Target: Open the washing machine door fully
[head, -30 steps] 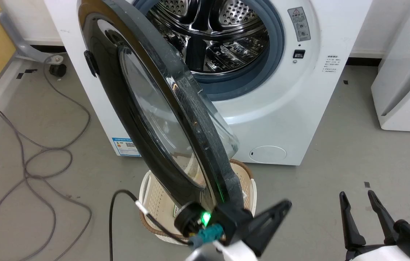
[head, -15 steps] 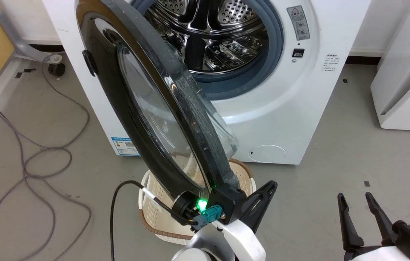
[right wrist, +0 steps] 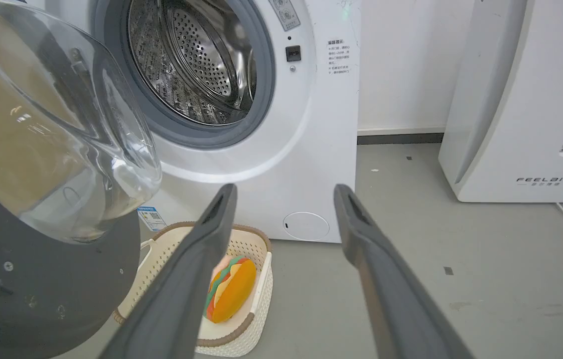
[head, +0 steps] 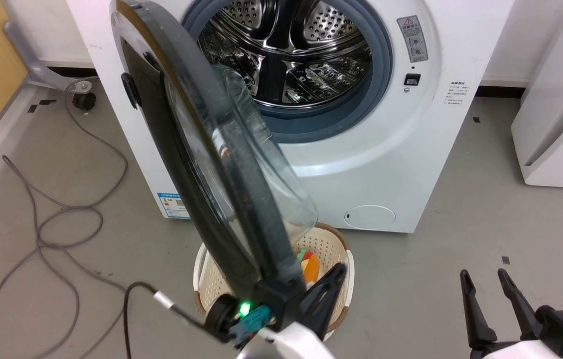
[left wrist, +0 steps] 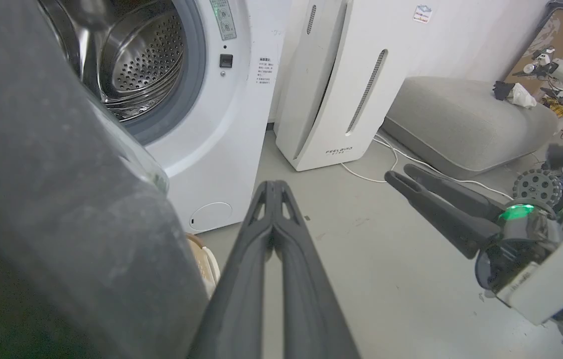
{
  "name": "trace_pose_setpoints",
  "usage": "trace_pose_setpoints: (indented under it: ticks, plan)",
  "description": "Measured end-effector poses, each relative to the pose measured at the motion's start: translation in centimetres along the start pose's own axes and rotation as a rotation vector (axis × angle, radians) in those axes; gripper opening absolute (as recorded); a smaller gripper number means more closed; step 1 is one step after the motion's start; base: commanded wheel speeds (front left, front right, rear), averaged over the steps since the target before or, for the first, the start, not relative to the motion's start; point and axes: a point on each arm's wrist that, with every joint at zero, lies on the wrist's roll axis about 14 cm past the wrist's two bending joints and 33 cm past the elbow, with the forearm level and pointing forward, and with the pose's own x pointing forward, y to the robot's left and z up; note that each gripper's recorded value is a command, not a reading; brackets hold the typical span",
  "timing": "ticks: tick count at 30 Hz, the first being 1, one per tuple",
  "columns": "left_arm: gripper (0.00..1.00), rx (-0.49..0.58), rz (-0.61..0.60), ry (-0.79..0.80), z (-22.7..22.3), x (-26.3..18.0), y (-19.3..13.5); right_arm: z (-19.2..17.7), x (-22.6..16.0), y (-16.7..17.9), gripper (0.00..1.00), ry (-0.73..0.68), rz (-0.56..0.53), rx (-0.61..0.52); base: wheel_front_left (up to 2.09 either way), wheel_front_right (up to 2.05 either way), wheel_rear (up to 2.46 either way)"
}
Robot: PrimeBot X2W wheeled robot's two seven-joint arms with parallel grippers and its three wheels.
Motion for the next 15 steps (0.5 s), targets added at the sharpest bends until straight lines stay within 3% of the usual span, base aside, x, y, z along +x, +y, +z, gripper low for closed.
trace_pose_setpoints:
  ticks: [15]
  plan:
    - [0.00, -0.036, 0.219, 0.004, 0.1, -6.1, 3.6, -0.2, 0.1, 1.4, 1.00, 0.015, 0.045, 0.001, 0.00, 0.00, 0.00]
